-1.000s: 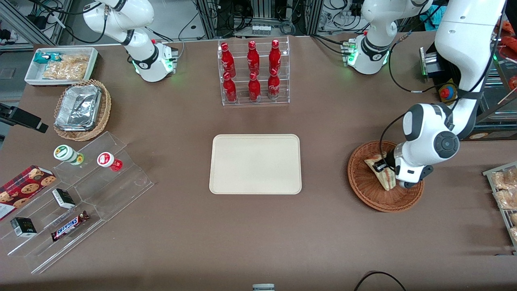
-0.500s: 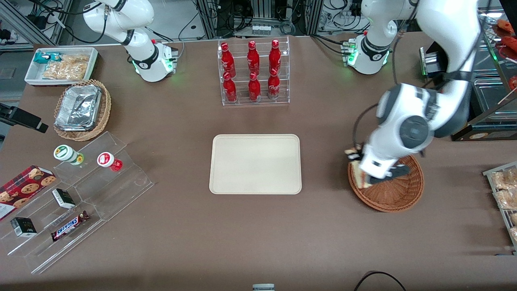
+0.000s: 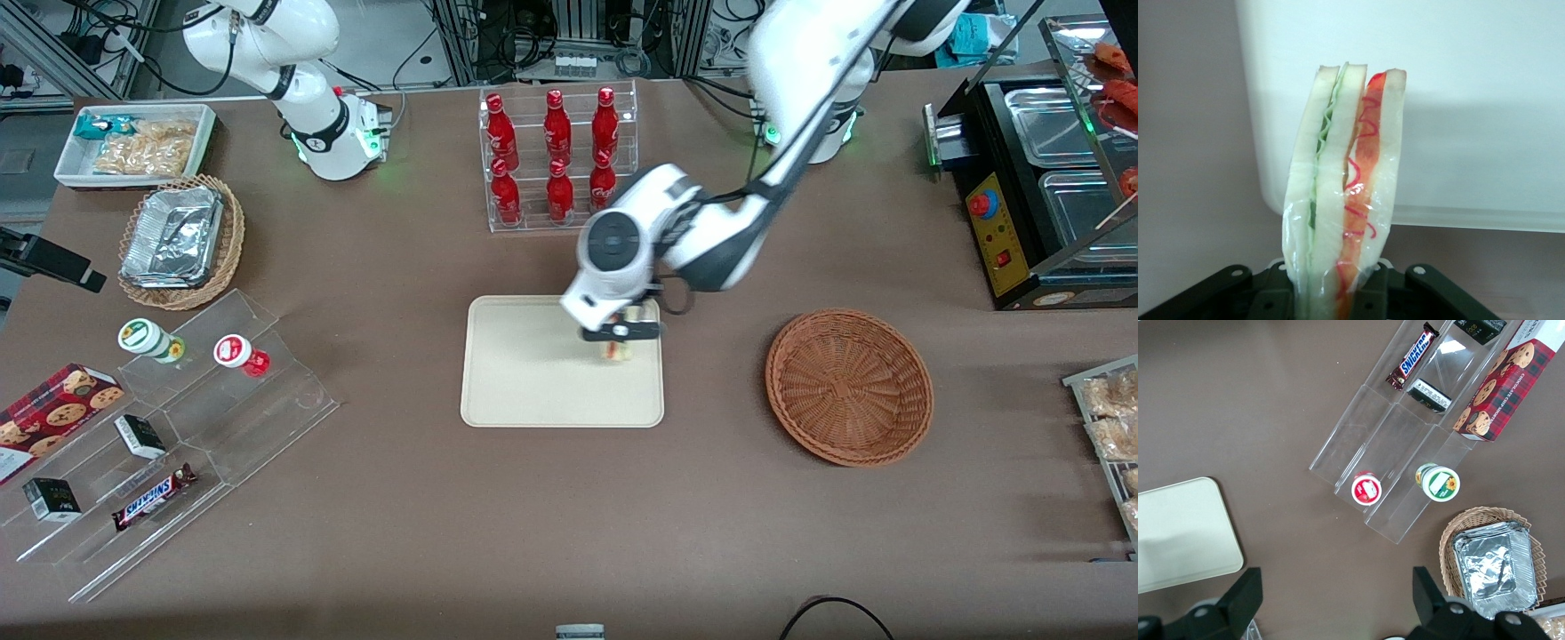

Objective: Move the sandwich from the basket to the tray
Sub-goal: 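Lift the sandwich and carry it over the beige tray, then lower the sandwich onto the tray and open the left gripper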

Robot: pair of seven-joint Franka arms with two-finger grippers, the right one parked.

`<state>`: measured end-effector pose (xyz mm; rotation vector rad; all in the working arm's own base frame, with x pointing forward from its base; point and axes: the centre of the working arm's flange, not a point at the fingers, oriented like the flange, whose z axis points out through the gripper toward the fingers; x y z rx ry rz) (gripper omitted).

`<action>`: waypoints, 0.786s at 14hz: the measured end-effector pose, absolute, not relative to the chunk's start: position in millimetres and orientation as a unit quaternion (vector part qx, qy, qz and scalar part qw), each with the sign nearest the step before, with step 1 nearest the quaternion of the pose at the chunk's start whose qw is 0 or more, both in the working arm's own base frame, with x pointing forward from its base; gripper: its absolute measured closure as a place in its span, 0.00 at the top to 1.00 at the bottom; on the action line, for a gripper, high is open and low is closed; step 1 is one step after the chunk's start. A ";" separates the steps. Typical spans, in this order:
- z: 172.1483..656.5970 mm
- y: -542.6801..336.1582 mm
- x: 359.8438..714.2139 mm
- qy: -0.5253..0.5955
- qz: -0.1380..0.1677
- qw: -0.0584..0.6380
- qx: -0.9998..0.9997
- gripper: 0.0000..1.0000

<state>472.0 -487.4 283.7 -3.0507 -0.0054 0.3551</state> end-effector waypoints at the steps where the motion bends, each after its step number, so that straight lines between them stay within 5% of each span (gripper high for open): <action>1: 271.5 -504.1 471.4 -0.003 0.117 0.032 -0.993 0.22; 6: 222.9 -535.4 489.1 -0.027 0.098 -0.007 -0.995 0.22; 11: 230.7 -533.0 510.4 -0.048 0.066 -0.008 -0.997 0.63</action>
